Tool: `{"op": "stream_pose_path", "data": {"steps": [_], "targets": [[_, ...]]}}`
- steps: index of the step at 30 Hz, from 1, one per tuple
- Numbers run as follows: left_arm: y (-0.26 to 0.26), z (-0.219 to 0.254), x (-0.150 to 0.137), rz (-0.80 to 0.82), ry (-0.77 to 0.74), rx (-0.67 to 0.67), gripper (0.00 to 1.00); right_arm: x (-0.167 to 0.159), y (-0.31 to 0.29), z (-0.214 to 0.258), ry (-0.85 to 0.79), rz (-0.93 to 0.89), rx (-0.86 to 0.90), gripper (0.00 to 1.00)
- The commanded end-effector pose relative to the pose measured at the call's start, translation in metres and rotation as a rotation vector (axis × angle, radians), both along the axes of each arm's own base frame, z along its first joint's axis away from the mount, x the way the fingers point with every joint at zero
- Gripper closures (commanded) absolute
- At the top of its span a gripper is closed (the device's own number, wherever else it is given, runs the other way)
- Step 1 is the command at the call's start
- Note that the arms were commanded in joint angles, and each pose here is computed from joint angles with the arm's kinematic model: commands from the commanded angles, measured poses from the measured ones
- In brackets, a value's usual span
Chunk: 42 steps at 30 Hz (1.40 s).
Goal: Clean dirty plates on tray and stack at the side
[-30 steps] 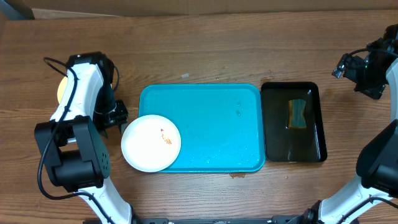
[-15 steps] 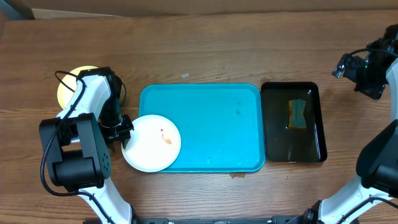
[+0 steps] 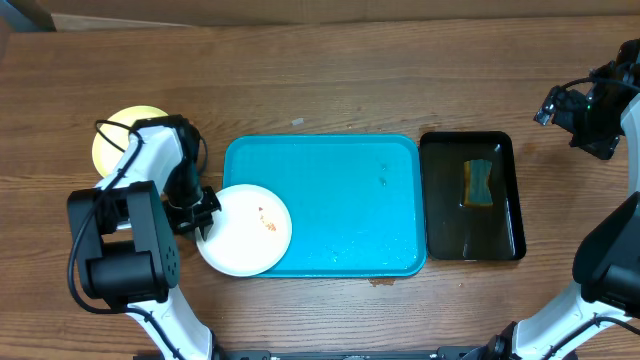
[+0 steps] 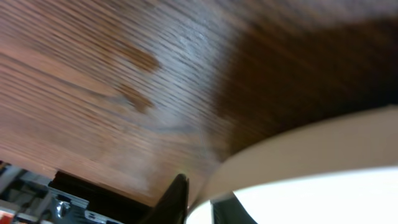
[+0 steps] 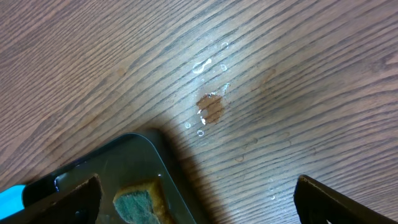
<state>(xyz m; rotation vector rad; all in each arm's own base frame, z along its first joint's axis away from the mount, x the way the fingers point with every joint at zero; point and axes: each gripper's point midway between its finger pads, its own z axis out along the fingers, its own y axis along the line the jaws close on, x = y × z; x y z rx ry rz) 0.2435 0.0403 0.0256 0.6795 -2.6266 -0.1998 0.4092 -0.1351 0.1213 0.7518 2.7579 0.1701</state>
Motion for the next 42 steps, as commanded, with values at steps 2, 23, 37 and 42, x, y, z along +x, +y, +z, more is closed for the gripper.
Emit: {"op": "stream_pose_path", "data": {"steps": [2,23,37,42], "targets": [[-0.016,0.001,-0.001,0.002,-0.02,-0.043,0.96,0.004,-0.001,0.012,-0.034,-0.002,-0.011,0.0],[-0.181,-0.015,0.077,-0.37,-0.418,-0.381,0.83,0.004,-0.001,0.012,-0.034,-0.002,-0.011,0.0],[-0.179,-0.017,0.083,-0.37,-0.442,-0.301,0.83,0.004,-0.001,0.012,-0.034,-0.002,-0.011,0.0],[-0.181,-0.003,0.089,-0.379,-0.449,-0.303,0.85,0.004,-0.001,0.012,-0.034,-0.002,-0.011,0.0]]}}
